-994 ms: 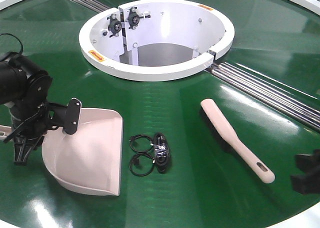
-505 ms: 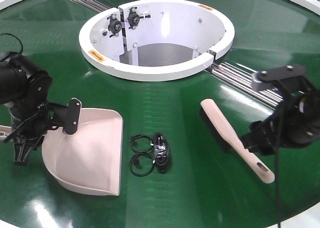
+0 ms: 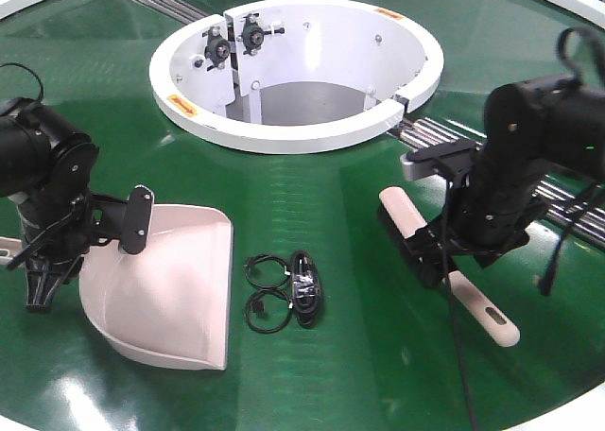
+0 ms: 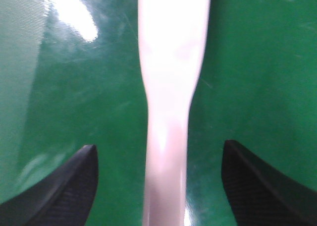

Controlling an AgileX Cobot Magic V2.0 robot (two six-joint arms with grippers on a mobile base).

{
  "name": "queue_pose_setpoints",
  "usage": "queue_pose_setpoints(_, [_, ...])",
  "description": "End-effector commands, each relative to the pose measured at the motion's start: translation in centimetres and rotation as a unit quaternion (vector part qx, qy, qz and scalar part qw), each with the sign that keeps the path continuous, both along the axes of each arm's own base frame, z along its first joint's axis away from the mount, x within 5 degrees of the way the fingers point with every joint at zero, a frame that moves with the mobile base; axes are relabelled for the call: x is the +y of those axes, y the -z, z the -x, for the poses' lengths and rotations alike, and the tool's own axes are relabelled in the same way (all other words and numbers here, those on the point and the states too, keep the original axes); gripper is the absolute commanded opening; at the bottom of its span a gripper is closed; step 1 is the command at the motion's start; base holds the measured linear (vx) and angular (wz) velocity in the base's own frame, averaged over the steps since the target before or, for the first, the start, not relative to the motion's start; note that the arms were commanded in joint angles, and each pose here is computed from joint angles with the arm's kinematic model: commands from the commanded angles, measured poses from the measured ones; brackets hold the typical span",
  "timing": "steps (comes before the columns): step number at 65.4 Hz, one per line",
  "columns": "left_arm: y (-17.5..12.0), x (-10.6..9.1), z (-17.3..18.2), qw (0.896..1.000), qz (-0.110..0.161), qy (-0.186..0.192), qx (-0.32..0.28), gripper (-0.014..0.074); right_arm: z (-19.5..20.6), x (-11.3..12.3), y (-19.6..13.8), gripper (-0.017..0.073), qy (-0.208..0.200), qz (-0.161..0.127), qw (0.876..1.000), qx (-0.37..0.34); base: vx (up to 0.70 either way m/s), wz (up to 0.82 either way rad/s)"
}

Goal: Clean and inspect green conveyor with broom and dustpan
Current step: 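Reach the right gripper down and grasp the pink brush handle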

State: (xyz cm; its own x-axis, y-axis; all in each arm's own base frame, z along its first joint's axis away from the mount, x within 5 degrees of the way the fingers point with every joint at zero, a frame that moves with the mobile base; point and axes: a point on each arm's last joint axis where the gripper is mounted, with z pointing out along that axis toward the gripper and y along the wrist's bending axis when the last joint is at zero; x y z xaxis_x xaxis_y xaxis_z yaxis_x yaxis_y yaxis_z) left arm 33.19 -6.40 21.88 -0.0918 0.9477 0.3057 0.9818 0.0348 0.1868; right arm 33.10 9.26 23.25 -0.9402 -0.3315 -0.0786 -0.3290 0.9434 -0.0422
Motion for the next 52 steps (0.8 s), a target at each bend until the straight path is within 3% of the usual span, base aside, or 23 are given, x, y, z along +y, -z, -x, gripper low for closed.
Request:
queue_pose_setpoints(1, [-2.2, -0.2, -0.1, 0.999, 0.010, 0.004, -0.045, -0.0006, -0.7, 0.2, -0.6, 0.0508, -0.006, 0.001, 1.000, -0.006, 0.00, 0.00])
queue_pose_setpoints(10, [-2.2, -0.2, -0.1, 0.999, 0.010, 0.004, -0.045, -0.0006, -1.2, 0.3, 1.3, 0.0498, -0.006, 0.008, 1.000, 0.020, 0.00, 0.00])
queue_pose_setpoints(18, [-2.2, -0.2, -0.1, 0.999, 0.010, 0.004, -0.045, -0.0006, -1.5, 0.4, 2.3, 0.0437, -0.006, 0.011, 0.999, 0.032, 0.00, 0.00])
queue_pose_setpoints(34, [-2.2, -0.2, -0.1, 0.999, 0.010, 0.004, -0.045, -0.0006, -1.7, 0.5, 2.4, 0.0111, -0.002, 0.008, 1.000, 0.021, 0.00, 0.00])
queue_pose_setpoints(40, [-2.2, -0.2, -0.1, 0.999, 0.010, 0.004, -0.045, -0.0006, -1.6, 0.5, 2.3, -0.0016, 0.019, 0.005, 1.000, 0.022, 0.00, 0.00])
queue_pose_setpoints(52, [-2.2, -0.2, -0.1, 0.999, 0.010, 0.004, -0.045, -0.0006, -0.8, 1.2, 0.6, -0.0008, 0.049, -0.029, 0.998, 0.016, 0.00, 0.00])
